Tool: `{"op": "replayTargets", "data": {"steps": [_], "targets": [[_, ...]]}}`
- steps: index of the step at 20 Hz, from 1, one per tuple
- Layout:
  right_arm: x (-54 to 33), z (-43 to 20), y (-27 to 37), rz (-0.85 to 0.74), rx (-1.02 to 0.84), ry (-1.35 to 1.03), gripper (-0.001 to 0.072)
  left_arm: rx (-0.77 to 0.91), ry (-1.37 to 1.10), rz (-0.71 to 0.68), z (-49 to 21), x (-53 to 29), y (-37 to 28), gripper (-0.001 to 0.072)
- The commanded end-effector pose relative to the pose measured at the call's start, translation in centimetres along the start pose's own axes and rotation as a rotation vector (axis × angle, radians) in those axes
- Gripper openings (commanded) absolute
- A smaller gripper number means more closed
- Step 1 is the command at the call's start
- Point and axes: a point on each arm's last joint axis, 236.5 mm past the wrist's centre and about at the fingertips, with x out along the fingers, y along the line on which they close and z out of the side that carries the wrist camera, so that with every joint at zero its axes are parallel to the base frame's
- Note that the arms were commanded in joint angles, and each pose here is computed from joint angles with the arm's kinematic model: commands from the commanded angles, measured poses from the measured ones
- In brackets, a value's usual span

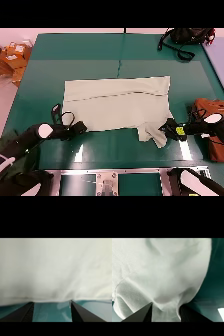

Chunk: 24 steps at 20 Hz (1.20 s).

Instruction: Fold the shirts.

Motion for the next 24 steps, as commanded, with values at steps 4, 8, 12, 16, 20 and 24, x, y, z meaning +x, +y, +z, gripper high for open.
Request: {"op": "replayTargets", "data": {"steps": [4, 8, 12, 16, 20, 24], "targets": [[0.2, 0.6, -0.4, -0.018, -0.027, -0.022, 0.0449, -0.011, -0.092, -0.005, 2.4, 0.5, -0.4, 0.0529], [0.2, 0.2, -0.2, -0.011, -0.028, -0.006, 0.0383, 0.005, -0.099, -0.003, 2.6, 0.5, -0.4, 0.0169], [0.2, -0.2, 1.2, 0.048, -0.071, 0.010, 0.0056, 0.028, -0.069, 0.014, 1.9, 0.5, -0.1, 0.0019], [-0.8, -0.8, 1.1, 0.027, -0.099, 0.049, 0.0024, 0.090, 0.003, 0.114, 2.0, -0.6, 2.0, 0.0018], [-2.1, -1.1, -1.2, -0.088, -0.082, 0.035, 0.0024, 0.223, 0.053, 0.223, 3.6, -3.1, 3.3, 0.0019], [-3.5, -1.7, -2.0, -0.138, -0.075, 0.011, 0.0024, 0.290, 0.080, 0.229, 3.4, -3.4, 3.2, 0.0019]]}}
